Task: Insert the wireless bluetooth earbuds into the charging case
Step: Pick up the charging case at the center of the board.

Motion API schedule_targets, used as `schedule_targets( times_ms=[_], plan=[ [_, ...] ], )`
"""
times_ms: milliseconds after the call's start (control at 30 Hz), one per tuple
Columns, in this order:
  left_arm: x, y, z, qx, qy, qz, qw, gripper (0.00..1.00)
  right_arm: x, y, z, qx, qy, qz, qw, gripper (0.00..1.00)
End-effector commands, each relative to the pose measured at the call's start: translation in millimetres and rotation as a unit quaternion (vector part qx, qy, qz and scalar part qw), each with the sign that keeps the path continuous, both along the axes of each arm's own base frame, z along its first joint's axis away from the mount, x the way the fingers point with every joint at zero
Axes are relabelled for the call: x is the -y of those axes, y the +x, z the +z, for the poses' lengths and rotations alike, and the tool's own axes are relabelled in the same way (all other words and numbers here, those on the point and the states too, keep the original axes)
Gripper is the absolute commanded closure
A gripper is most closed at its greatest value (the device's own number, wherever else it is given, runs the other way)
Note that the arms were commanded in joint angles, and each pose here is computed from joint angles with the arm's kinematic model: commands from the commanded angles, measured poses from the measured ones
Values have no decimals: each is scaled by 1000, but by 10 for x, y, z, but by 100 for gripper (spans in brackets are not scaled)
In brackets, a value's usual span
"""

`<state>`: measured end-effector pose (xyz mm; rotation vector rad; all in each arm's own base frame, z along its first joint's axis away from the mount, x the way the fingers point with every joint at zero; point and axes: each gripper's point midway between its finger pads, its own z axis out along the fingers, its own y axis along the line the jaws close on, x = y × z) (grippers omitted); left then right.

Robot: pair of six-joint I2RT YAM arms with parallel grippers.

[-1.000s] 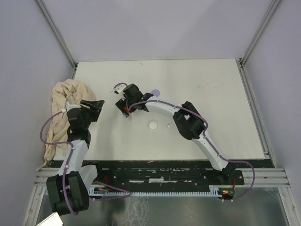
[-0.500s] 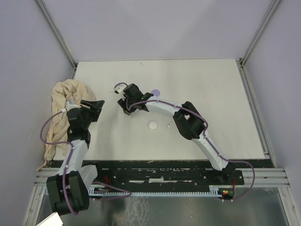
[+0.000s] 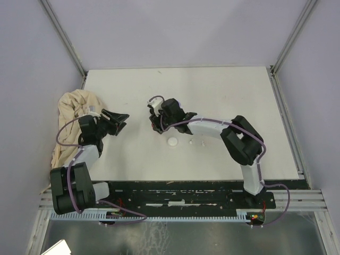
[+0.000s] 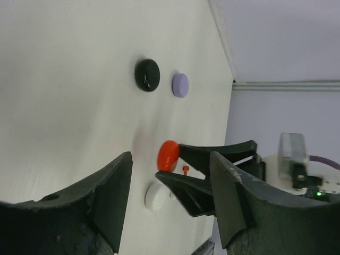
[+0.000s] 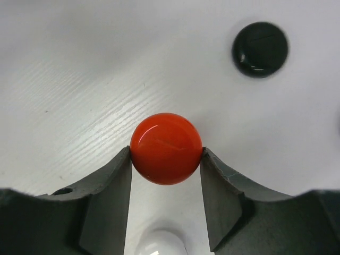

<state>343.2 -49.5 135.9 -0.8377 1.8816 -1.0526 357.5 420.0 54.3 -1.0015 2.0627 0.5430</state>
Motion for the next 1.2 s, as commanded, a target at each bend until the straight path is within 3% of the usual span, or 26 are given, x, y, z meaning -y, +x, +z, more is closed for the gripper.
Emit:
schedule_targets(
  times_ms=[0,400,1167],
  plan=[
    [290,41,401,85,2,-99,991,34,50,106,1143,107,121,27,986,81],
    [1171,-129,511,122,-42,-250,960,35,422,-362,1162,98,88,106,986,83],
    [1676,-181,306,106,-57,-320,940,40,503,-512,1065,84,77,133,985,86]
  ],
)
